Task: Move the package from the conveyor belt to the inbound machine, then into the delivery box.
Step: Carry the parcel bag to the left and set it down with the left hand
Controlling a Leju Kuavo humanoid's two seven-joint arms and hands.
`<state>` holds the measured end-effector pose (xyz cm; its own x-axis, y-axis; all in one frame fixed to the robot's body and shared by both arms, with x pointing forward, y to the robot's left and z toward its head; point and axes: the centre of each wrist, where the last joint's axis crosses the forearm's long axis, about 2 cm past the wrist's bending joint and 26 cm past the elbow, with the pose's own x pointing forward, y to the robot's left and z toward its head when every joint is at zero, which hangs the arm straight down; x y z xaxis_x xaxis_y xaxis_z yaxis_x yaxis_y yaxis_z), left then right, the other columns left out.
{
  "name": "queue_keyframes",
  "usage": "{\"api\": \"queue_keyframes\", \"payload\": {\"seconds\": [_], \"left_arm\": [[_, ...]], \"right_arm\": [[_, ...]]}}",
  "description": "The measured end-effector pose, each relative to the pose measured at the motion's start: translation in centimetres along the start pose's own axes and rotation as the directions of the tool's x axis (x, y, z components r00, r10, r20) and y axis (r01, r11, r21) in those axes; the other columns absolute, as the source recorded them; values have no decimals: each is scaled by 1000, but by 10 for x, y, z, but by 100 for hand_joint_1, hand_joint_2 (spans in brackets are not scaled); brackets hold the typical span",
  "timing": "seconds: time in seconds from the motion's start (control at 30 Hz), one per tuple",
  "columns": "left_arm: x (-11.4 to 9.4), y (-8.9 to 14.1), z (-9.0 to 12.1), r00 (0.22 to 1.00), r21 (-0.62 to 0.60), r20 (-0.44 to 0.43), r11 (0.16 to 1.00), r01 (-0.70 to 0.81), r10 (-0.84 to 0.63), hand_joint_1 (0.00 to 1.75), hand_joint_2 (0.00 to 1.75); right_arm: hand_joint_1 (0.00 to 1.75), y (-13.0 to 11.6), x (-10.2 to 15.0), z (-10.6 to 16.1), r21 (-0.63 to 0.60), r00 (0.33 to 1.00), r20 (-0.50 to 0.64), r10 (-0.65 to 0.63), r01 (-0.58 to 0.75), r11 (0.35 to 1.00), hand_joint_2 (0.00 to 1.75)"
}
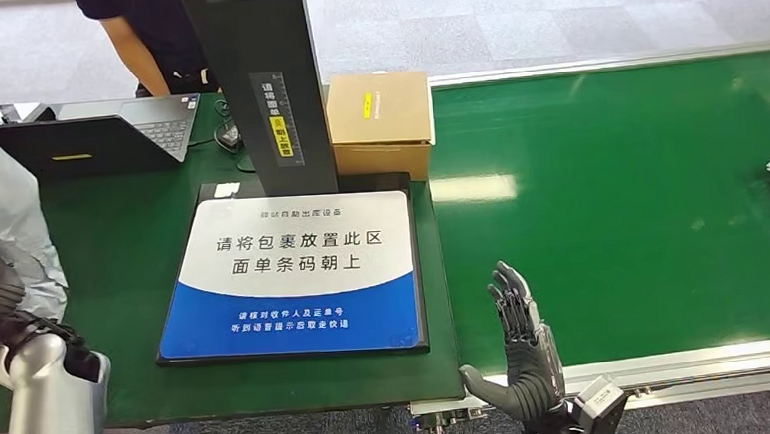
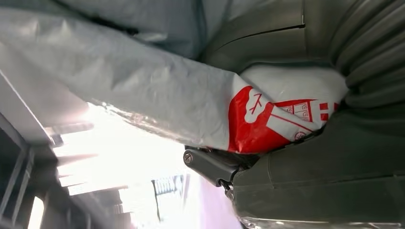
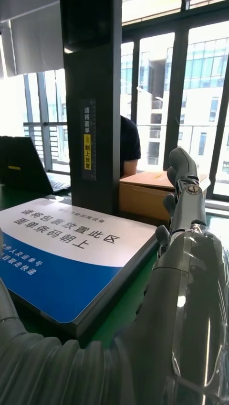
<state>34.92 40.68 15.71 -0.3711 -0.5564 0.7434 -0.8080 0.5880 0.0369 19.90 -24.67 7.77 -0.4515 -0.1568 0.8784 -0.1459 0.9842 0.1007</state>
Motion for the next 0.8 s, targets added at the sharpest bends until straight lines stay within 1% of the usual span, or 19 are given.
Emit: {"api": "queue_keyframes", "payload": {"seconds": [0.1,0.2,0.23,0.27,0.33,0.37,0.4,0.47,0.53,0.8], "left_arm": [[-25,11,-19,990,14,-52,991,135,-135,175,175],[-41,18,-39,957,-39,-75,960,277,-279,175,175],[-44,20,-46,941,-58,-81,944,325,-328,150,175],[-46,21,-52,923,-72,-100,928,365,-371,118,175],[-50,22,-64,894,-80,-170,910,407,-415,31,175],[-51,22,-70,880,-85,-212,905,417,-425,11,175],[-52,21,-75,866,-93,-250,902,423,-432,0,175],[-53,19,-83,844,-118,-299,895,429,-445,0,175],[-52,15,-87,834,-142,-320,893,427,-450,0,175],[-43,-3,-100,837,-207,-330,898,387,-437,0,175]], "right_arm": [[0,3,-3,-1,-5,1000,-1,-8,8,1000,175],[0,5,-4,-1,-11,1000,-4,-10,10,1000,175],[0,6,-4,-1,-11,1000,-7,-12,12,1000,175],[0,7,-5,-1,-9,1000,-10,-14,14,1000,175],[0,9,-5,-1,-4,1000,-16,-20,20,1000,175],[0,10,-5,-1,-1,1000,-19,-22,22,1000,175],[0,11,-6,-1,0,999,-21,-25,25,1000,175],[0,12,-6,-1,1,999,-22,-28,28,1000,175],[0,12,-7,-2,2,999,-23,-30,30,1000,175],[0,14,-11,-12,7,999,-25,-42,42,999,175]]}}
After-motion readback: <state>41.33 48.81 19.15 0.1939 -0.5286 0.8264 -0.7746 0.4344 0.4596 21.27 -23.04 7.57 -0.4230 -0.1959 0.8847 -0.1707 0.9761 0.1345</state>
